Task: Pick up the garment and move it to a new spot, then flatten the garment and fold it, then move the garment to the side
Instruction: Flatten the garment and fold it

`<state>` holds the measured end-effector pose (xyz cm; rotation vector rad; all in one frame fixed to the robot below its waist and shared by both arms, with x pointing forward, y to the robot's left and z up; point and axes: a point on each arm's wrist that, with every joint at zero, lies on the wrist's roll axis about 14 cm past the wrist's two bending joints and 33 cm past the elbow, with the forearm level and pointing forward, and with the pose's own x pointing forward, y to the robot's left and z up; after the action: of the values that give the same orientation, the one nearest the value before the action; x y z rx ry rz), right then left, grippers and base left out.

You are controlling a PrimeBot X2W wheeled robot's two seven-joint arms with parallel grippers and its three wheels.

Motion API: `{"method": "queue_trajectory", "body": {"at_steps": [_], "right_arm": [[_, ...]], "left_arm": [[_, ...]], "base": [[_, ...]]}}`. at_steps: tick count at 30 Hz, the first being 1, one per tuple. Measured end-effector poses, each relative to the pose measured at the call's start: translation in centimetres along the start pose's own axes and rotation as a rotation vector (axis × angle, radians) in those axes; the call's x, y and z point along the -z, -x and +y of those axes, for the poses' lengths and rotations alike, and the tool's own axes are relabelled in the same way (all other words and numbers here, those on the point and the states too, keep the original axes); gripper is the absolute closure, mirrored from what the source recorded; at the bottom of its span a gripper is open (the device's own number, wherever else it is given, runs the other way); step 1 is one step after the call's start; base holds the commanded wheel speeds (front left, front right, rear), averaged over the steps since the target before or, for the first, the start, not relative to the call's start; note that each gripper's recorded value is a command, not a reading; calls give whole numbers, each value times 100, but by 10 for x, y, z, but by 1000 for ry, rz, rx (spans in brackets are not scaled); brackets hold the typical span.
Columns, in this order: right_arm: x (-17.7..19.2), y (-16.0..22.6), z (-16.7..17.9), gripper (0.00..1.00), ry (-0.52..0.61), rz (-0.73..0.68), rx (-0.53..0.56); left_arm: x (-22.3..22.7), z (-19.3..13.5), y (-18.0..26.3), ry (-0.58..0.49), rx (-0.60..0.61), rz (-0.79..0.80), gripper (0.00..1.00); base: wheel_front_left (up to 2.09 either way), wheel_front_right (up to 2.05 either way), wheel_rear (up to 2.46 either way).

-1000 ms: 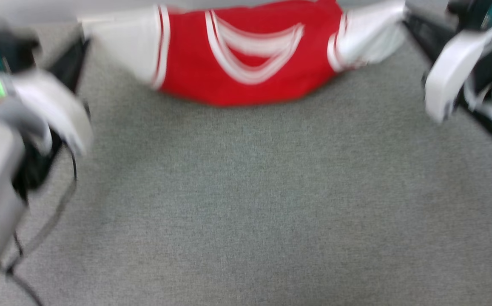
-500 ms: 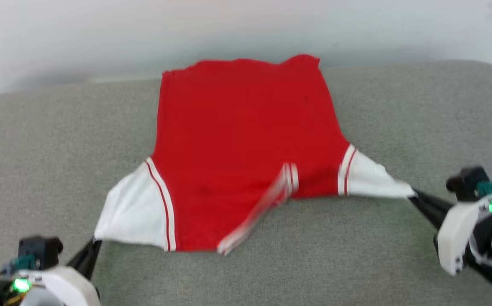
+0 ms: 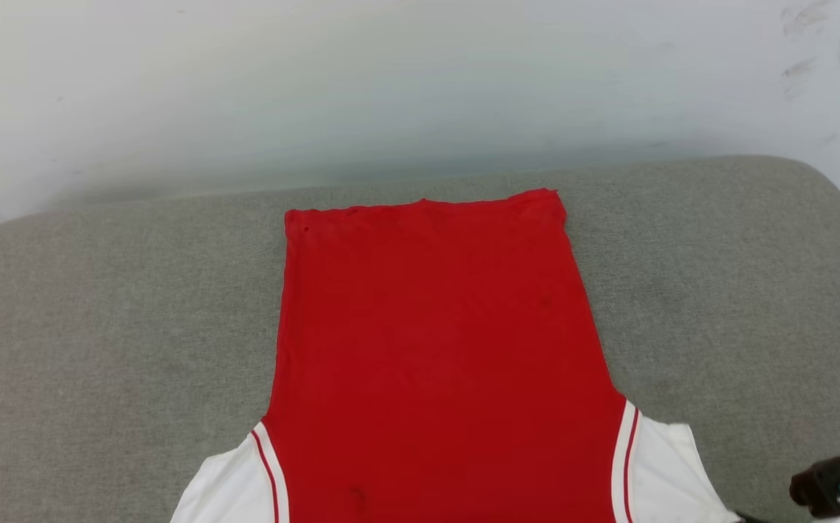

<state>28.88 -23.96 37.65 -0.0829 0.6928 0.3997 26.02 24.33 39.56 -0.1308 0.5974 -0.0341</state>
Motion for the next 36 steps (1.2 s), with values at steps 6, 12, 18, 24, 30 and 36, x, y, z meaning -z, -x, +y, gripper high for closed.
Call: {"method": "queue_trajectory", "body": {"at_steps": [6, 12, 18, 24, 30, 36], "right_arm": [[17, 4, 8, 100, -21, 82, -23], [-27, -5, -12, 0, 29, 5, 14], [-129, -7, -49, 0, 94, -177, 78], [-245, -21, -64, 0, 199, -323, 107], [-282, -74, -65, 0, 248, -116, 93], [-270, -125, -65, 0, 229, 189, 66]], "left_arm": [[4, -2, 7, 23, -14, 0, 100], [-17, -12, -1, -1, 7, -59, 100], [-35, -20, -11, -19, 21, -103, 100], [-53, -26, -28, -35, 25, -138, 100], [-65, -31, -48, -47, 30, -155, 100], [-63, -28, -60, -50, 9, -143, 100]], "base": [[0, 0, 0], [0, 0, 0], [0, 0, 0], [0, 0, 0], [0, 0, 0], [0, 0, 0]]}}
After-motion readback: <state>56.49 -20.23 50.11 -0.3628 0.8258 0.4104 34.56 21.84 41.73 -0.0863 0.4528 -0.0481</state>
